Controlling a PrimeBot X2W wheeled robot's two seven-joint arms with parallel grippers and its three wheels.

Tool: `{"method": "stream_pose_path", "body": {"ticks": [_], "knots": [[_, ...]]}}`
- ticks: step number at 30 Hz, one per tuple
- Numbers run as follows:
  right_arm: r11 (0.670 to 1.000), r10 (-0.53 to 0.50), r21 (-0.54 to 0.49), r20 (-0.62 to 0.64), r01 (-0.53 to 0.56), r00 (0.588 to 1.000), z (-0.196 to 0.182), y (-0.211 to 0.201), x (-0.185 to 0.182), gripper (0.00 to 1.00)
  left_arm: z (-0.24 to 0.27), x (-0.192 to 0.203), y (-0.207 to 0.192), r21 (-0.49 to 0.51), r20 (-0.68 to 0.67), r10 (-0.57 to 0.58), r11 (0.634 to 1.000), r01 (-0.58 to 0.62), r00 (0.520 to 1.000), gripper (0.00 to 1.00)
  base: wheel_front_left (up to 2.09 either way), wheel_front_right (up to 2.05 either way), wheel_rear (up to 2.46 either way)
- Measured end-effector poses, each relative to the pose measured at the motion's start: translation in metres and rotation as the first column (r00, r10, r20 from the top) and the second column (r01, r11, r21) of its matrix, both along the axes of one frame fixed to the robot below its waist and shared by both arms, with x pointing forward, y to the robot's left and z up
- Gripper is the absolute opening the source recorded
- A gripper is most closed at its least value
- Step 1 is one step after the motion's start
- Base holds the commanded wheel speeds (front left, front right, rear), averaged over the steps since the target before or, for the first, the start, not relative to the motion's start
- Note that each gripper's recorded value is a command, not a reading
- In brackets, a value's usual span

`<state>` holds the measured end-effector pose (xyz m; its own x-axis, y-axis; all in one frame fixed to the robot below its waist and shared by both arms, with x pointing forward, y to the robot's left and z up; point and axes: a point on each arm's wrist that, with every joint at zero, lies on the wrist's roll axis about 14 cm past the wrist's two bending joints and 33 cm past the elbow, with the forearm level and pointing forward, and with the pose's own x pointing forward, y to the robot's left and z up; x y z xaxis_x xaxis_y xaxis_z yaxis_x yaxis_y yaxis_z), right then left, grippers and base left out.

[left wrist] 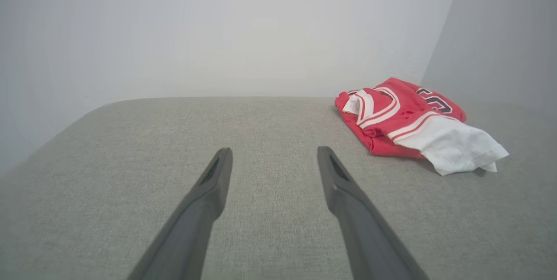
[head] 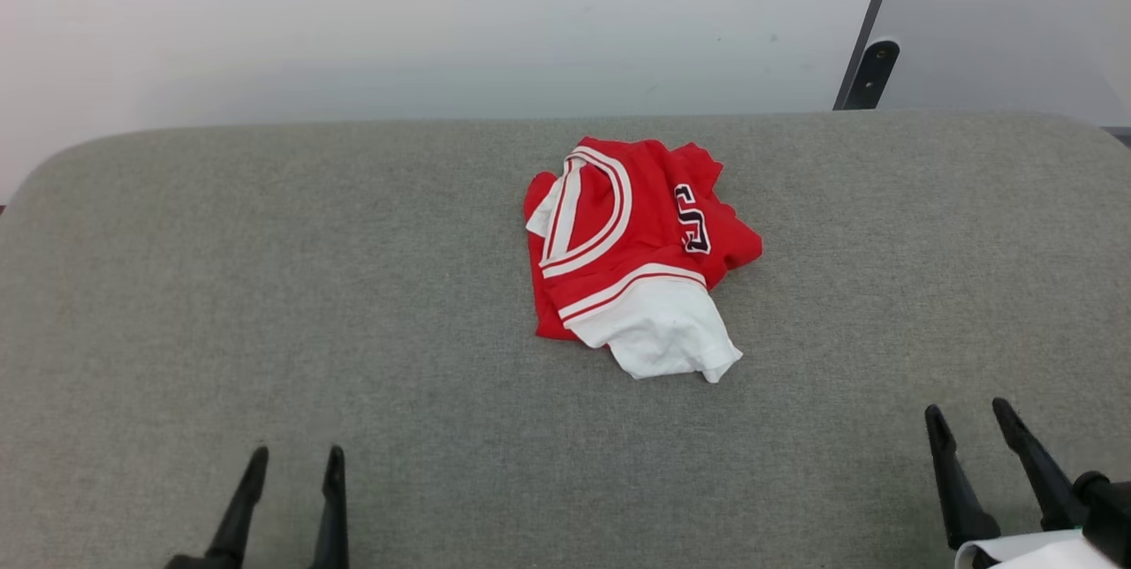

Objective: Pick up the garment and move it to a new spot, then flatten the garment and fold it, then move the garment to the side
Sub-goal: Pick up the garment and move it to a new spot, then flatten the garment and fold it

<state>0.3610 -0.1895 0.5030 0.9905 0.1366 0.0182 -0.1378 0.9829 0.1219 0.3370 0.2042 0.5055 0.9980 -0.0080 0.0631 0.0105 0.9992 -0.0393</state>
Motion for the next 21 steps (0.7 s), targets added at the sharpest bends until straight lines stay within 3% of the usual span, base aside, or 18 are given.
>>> {"method": "stream_pose_path", "body": {"ticks": [15, 21], "knots": [[1.000, 0.013, -0.008, -0.042, -0.013, 0.999, -0.013, 0.003, -0.005, 1.00, -0.010, -0.005, -0.005, -0.012, -0.020, 0.002, 1.000, -0.002, 1.000, 1.00, 0.00, 0.00, 0.00], [0.993, 0.112, -0.036, -0.101, -0.117, 0.988, -0.022, 0.030, -0.003, 1.00, -0.010, -0.007, -0.005, -0.030, -0.020, 0.011, 0.999, -0.012, 1.000, 1.00, 0.00, 0.00, 0.00]]}}
